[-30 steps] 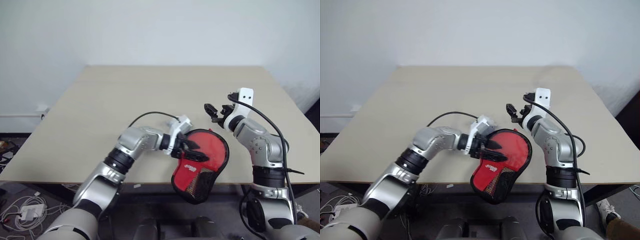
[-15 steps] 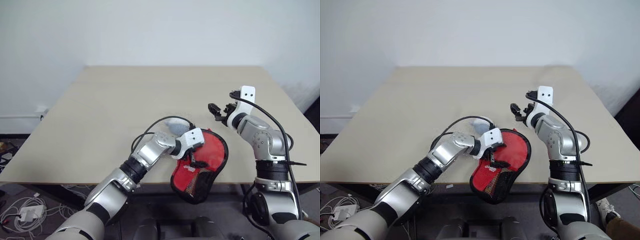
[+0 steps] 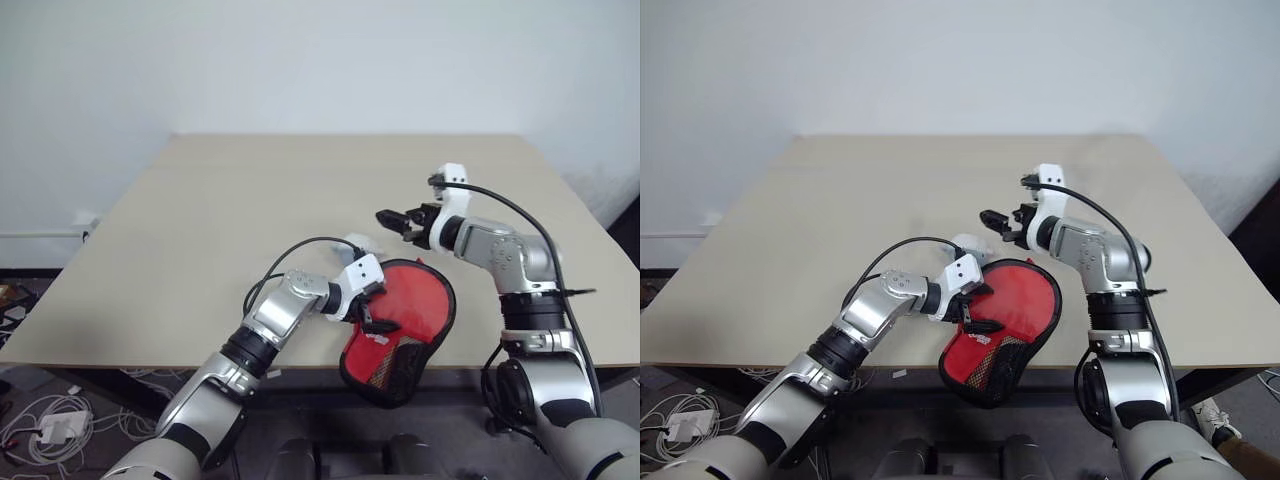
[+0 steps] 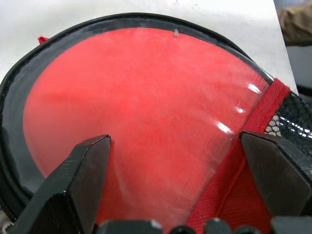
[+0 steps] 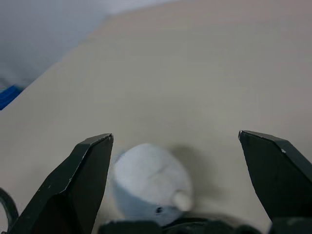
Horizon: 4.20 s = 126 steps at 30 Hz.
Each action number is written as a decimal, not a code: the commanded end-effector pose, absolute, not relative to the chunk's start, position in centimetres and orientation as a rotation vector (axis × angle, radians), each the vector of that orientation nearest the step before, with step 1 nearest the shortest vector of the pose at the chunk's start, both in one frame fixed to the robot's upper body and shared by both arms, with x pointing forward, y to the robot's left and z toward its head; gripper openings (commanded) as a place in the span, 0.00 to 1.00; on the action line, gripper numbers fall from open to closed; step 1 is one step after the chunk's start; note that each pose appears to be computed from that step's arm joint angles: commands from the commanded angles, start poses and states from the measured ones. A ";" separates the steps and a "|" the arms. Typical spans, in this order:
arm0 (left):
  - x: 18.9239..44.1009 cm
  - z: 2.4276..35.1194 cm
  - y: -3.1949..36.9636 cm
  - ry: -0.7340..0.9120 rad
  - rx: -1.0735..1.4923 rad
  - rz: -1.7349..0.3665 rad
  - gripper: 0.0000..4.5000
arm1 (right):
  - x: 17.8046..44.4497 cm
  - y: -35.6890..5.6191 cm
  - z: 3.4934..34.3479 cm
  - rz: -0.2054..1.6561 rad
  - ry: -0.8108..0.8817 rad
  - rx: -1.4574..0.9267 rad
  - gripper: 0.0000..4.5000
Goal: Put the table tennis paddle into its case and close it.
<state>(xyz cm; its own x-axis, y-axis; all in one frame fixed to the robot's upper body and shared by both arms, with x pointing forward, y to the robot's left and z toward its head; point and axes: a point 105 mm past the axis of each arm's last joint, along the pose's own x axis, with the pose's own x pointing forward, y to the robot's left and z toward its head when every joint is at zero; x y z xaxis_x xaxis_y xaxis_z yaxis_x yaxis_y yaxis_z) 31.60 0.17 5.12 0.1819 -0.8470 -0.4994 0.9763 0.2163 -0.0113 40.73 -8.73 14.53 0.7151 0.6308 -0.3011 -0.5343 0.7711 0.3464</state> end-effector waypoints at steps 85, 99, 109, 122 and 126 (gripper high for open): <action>30.4 0.8 -0.3 0.664 0.354 -1.345 1.00 | 23.2 -25.8 12.2 0.153 0.606 -0.220 0.08; 30.1 0.6 -0.4 0.678 0.326 -1.341 1.00 | 18.7 -21.8 8.3 0.291 0.698 -0.111 0.08; 30.1 0.5 -0.4 0.695 0.327 -1.352 1.00 | 16.7 -19.1 7.6 0.420 0.705 -0.048 0.08; 29.9 0.5 -0.7 0.695 0.327 -1.361 1.00 | 13.0 -14.6 7.7 0.777 0.717 0.079 0.08; 29.8 0.4 -0.7 0.697 0.326 -1.360 1.00 | 11.7 -13.3 7.3 0.866 0.737 0.105 0.08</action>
